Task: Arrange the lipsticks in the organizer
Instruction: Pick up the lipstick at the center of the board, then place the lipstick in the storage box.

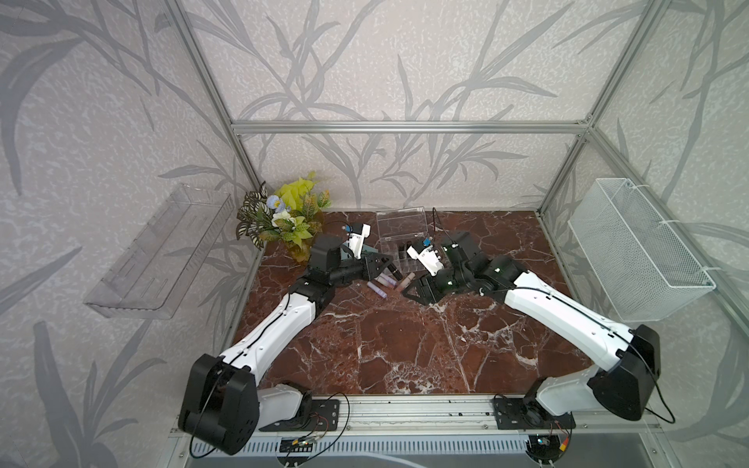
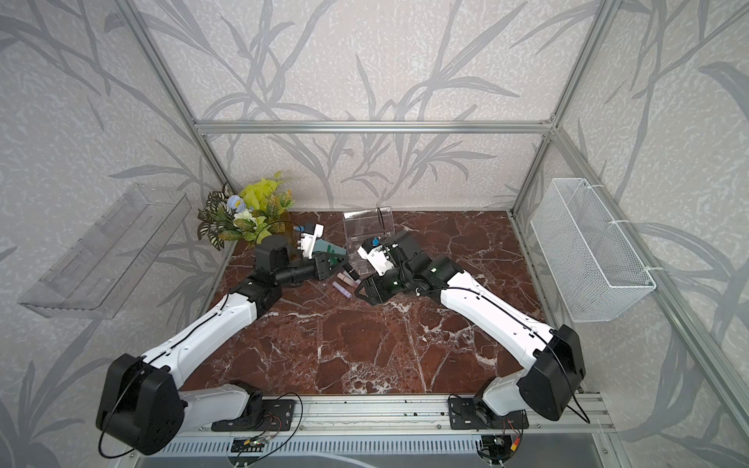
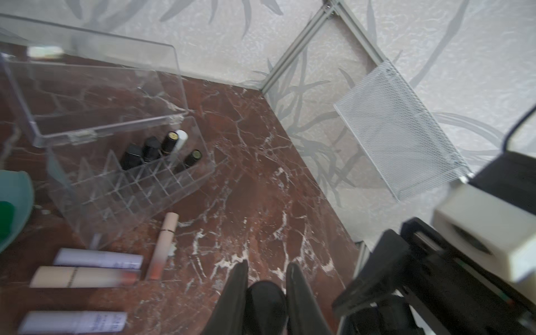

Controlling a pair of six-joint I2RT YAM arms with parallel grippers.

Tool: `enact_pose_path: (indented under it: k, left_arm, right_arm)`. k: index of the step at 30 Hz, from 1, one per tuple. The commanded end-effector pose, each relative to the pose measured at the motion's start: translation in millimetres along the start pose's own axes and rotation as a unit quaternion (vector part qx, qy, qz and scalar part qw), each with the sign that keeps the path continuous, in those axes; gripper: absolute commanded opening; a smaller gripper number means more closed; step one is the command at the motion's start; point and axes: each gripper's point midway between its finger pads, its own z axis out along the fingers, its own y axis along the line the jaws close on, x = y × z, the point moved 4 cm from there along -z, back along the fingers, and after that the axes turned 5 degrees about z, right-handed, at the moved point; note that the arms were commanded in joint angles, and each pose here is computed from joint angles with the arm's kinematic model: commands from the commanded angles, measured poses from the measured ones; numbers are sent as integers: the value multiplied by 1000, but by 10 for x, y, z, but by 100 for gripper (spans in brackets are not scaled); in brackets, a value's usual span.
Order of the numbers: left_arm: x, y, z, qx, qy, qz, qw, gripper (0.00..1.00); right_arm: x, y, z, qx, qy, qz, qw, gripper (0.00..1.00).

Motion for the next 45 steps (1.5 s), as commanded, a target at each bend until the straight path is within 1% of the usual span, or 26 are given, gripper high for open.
enact_pose_path:
  k: [1, 4, 7, 12, 14, 17, 20, 24, 29, 40, 45]
  left_arm:
    - [-152, 261, 98, -105, -14, 58, 993, 9]
    - [-270, 340, 296, -161, -7, 113, 980, 9]
    - [-402, 333, 486, -214, -4, 175, 961, 9]
    - [-556, 358, 687, -265, -24, 244, 933, 9]
    - [-536, 410, 774, -291, -18, 273, 917, 9]
    - [-466, 452, 889, -316, -4, 307, 898, 9]
    - [-402, 535, 961, -335, 2, 318, 887, 9]
    - [-309, 659, 1041, -349, 9, 319, 881, 9]
    - [-260, 746, 1103, -360, -3, 323, 875, 9]
    - [-86, 841, 1285, -337, 2, 330, 882, 9]
    - [-19, 895, 1312, -337, 5, 326, 883, 9]
  right_arm:
    - [21, -48, -112, 10, -14, 1, 1000, 59]
    - [35, -95, -135, 13, -18, 6, 1000, 60]
    - [58, -142, -154, 16, -18, 11, 1000, 59]
    - [104, -220, -189, 22, -20, 17, 999, 60]
    - [124, -256, -210, 23, -22, 23, 999, 60]
    - [151, -310, -253, 26, -27, 30, 999, 60]
    - [177, -367, -301, 29, -34, 39, 998, 59]
    - [214, -413, -347, 29, -39, 49, 998, 60]
    - [259, -443, -378, 31, -39, 55, 997, 59]
    - [292, -505, -410, 33, -38, 63, 997, 59]
    - [315, -552, -412, 33, -36, 68, 996, 59]
